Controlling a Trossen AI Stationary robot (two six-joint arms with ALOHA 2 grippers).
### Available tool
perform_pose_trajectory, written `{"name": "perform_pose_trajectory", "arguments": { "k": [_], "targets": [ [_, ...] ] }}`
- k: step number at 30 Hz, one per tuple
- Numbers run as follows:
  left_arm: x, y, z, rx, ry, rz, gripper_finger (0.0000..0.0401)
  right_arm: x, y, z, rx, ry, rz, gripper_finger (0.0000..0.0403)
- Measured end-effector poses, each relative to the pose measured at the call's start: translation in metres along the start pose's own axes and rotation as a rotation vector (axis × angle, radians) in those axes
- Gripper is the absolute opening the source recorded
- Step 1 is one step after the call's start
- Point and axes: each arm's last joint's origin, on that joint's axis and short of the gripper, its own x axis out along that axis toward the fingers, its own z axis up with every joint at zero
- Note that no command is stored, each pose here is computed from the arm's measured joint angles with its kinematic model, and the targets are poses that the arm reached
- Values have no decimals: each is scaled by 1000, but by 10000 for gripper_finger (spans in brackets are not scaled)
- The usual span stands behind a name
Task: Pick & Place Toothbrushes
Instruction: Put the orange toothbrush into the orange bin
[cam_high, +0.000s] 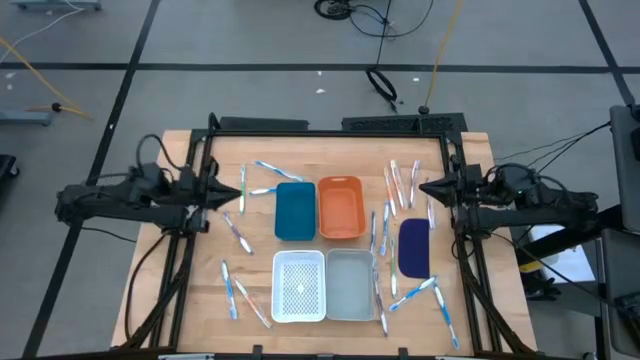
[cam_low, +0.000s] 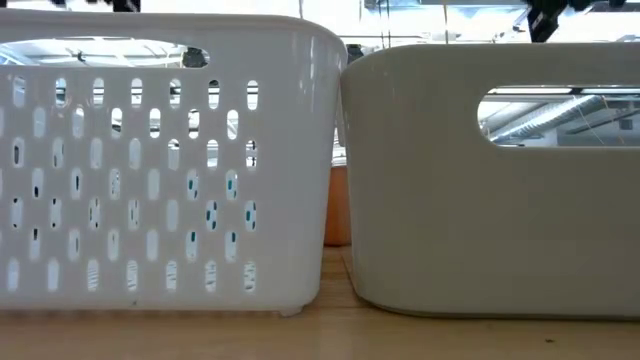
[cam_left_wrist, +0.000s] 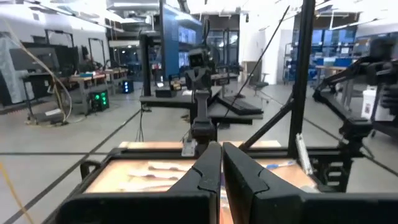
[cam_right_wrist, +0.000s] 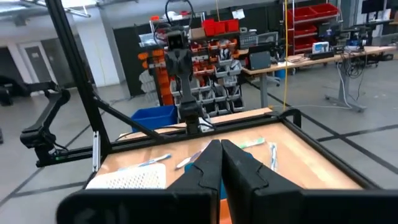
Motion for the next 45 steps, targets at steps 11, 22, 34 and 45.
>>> {"name": "perform_pose_trajectory", "arguments": {
  "k": [11, 22, 34, 45],
  "targets": [
    [-1, 0, -59, -103, -62, 15, 19, -8, -9, -45, 29, -73, 5, 4],
    [-1, 1, -85, -86, -37, 56, 19, 3, -20, -89, 62, -110, -170, 4],
    [-2, 0, -90, -100, -24, 55, 19, 5, -24, -103, 94, -381, -169, 4],
    [-1, 0, -90, -120, -23, 54, 19, 21, -18, -55, -37, -159, -359, 4]
  ]
}}
